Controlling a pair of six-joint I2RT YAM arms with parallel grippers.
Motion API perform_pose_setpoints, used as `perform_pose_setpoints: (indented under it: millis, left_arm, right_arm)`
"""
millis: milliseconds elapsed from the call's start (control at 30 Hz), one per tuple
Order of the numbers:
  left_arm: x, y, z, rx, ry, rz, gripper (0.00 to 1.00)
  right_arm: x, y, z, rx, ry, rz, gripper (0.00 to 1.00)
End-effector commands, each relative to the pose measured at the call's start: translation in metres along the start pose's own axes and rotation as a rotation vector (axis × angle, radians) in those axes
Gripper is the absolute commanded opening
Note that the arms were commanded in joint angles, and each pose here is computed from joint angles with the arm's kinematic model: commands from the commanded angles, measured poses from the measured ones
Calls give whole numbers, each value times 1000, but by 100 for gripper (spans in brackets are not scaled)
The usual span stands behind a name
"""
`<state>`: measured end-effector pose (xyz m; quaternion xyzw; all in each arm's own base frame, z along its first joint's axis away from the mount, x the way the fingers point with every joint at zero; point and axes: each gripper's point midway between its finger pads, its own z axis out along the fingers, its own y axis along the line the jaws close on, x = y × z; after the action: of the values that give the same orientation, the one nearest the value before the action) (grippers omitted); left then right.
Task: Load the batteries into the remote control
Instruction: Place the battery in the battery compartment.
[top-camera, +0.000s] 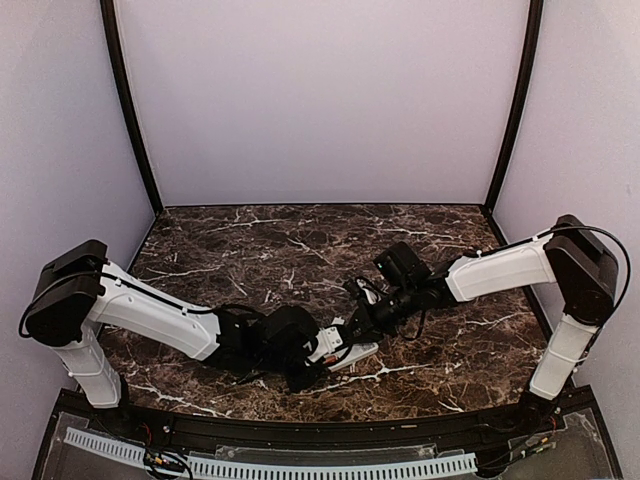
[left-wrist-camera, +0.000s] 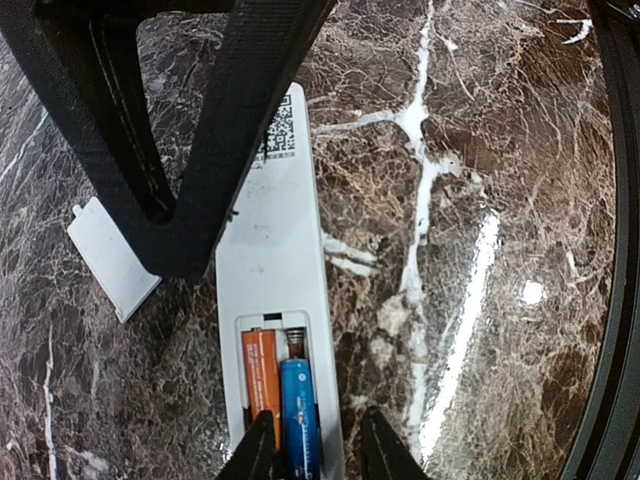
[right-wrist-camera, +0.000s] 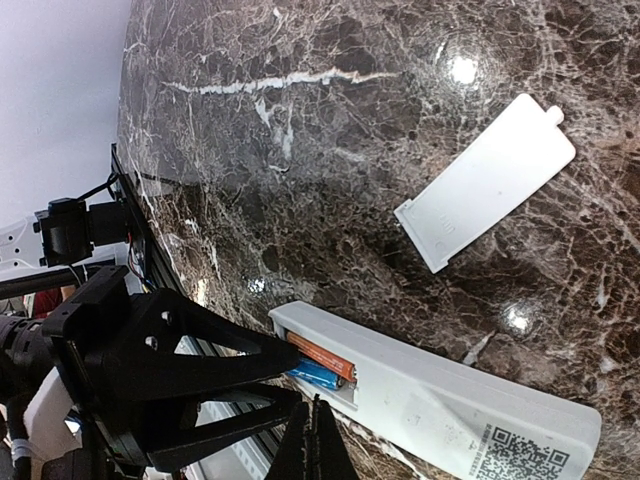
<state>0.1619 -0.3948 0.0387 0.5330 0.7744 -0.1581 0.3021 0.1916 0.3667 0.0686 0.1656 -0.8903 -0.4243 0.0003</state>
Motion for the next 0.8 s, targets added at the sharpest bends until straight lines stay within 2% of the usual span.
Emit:
perform_pose_setpoints:
  millis: [0, 200, 267, 367, 500, 533, 600, 667, 767]
  left_arm:
    - [-17, 0, -11, 3, -36, 20, 30]
    - [-25, -2, -17, 18, -61, 26, 35]
    - [-30, -4, -24, 34, -82, 25, 40]
    - [-39, -7, -37, 67, -118, 20, 54]
    - [-34, -7, -49, 99, -112, -8, 57]
    - [-31, -5, -53, 95, -99, -12, 56]
    - [-16, -2, -55, 87, -59, -23, 44]
    - [-1, -1, -57, 80, -22, -28, 23]
    - [16, 0, -55, 75, 18, -29, 14]
  right_arm:
    - [-1, 14, -6, -31, -10, -42, 0]
    - [0, 15, -7, -31, -8, -42, 0]
    - [0, 15, -7, -31, -8, -44, 0]
    - [-1, 16, -7, -32, -8, -46, 0]
    - [-4, 17, -8, -19, -11, -44, 0]
    - [-5, 16, -9, -8, -15, -41, 0]
    - [-6, 10, -11, 34, -26, -24, 5]
    - [-9, 5, -17, 83, -44, -16, 11]
    - [-14, -8, -27, 180, -69, 3, 23]
